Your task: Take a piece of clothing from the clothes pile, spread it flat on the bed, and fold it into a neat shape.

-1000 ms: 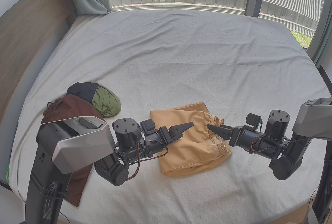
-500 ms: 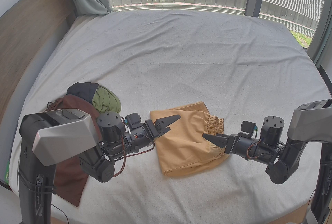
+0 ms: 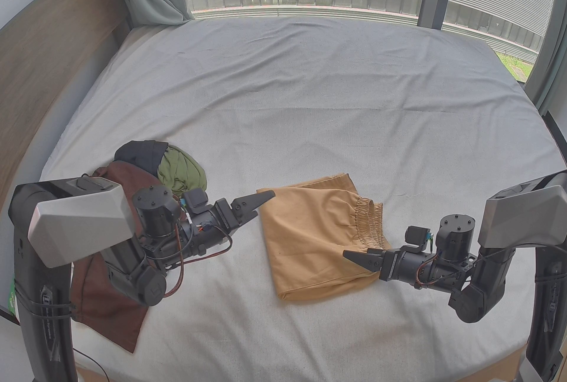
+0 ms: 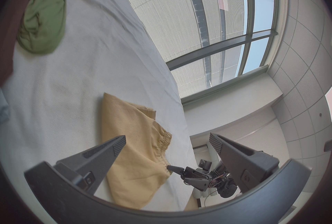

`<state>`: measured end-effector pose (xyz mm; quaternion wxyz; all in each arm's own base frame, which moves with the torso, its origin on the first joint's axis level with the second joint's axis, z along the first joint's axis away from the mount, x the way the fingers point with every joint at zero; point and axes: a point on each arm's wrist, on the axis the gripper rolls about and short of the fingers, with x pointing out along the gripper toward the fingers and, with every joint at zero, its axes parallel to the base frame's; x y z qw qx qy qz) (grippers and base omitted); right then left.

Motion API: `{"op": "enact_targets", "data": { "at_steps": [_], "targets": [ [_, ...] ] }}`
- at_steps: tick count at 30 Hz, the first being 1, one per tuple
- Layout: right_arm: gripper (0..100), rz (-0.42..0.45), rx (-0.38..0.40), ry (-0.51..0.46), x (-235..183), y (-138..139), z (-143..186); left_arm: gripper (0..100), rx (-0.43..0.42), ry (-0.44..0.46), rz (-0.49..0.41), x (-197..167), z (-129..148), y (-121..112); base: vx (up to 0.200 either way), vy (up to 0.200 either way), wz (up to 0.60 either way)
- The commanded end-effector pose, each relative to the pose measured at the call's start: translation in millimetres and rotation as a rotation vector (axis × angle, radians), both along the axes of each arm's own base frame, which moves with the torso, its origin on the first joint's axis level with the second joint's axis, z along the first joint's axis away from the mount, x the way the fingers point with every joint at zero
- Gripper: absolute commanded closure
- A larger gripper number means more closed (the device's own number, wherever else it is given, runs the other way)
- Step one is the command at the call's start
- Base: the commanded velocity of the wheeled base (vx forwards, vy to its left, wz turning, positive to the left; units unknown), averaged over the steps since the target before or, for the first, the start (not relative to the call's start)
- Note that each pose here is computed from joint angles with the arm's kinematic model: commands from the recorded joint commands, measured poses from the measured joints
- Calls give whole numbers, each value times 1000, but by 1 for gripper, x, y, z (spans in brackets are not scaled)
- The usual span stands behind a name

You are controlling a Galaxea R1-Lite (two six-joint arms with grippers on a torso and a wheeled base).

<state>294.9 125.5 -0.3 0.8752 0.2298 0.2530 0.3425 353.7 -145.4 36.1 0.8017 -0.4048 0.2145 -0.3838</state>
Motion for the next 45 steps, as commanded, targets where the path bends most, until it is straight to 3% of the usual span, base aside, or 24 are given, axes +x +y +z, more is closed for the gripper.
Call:
{"op": "enact_targets", "data": {
  "at_steps": [1,10,21,29,34,37,45],
  "targets": [
    [0,8,-29,29,-2,0,-13,0,3,-19,41,-1,10,17,0,0,0],
    [0,-6,-123,20,1,-4,-37,0,54,-65,71,-11,18,34,0,0,0],
    [0,1,-120,15,0,-2,-35,0,84,-104,83,-13,22,40,0,0,0],
    [0,-8,-33,-118,16,6,4,0,154,-178,102,-12,22,47,0,0,0],
    [0,-39,42,-134,31,11,14,0,276,-238,84,-17,7,48,0,0,0],
    [0,-58,47,-146,37,11,14,0,325,-276,77,-17,2,49,0,0,0],
    [0,-177,74,-194,64,18,10,0,344,-304,72,-16,2,48,0,0,0]
  ]
}}
